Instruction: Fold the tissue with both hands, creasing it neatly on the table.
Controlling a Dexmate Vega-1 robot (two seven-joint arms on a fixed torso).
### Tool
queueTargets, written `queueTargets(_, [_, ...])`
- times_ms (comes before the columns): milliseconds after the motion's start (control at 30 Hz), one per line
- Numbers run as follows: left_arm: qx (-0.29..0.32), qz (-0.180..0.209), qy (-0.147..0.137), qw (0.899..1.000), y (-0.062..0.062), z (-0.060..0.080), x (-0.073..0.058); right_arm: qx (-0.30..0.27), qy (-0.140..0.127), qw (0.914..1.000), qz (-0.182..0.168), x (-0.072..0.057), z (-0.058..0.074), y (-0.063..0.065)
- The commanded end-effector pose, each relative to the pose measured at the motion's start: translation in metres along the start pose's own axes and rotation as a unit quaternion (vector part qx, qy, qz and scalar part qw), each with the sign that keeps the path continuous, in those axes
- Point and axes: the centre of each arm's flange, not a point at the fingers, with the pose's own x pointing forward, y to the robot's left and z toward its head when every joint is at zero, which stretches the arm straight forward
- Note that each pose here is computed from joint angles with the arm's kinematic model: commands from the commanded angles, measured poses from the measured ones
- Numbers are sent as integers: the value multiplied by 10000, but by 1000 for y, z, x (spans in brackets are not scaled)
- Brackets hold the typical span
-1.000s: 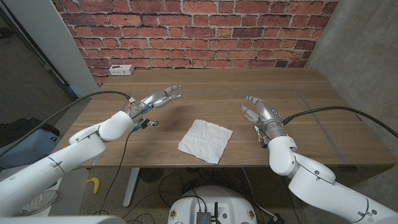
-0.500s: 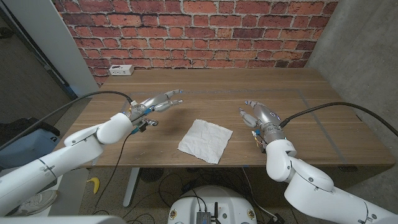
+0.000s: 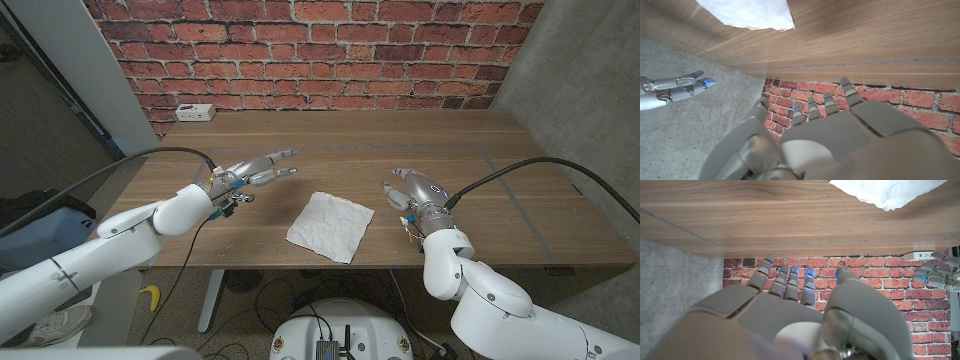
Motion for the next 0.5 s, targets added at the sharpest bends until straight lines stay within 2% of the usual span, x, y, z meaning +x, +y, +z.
queueTargets(33, [122, -284, 43, 9995, -9, 11, -8, -199, 149, 9996, 91, -13, 3, 7])
queueTargets(500, [179, -542, 117, 9983, -19, 18, -17, -208, 79, 9995, 204, -26, 8, 17])
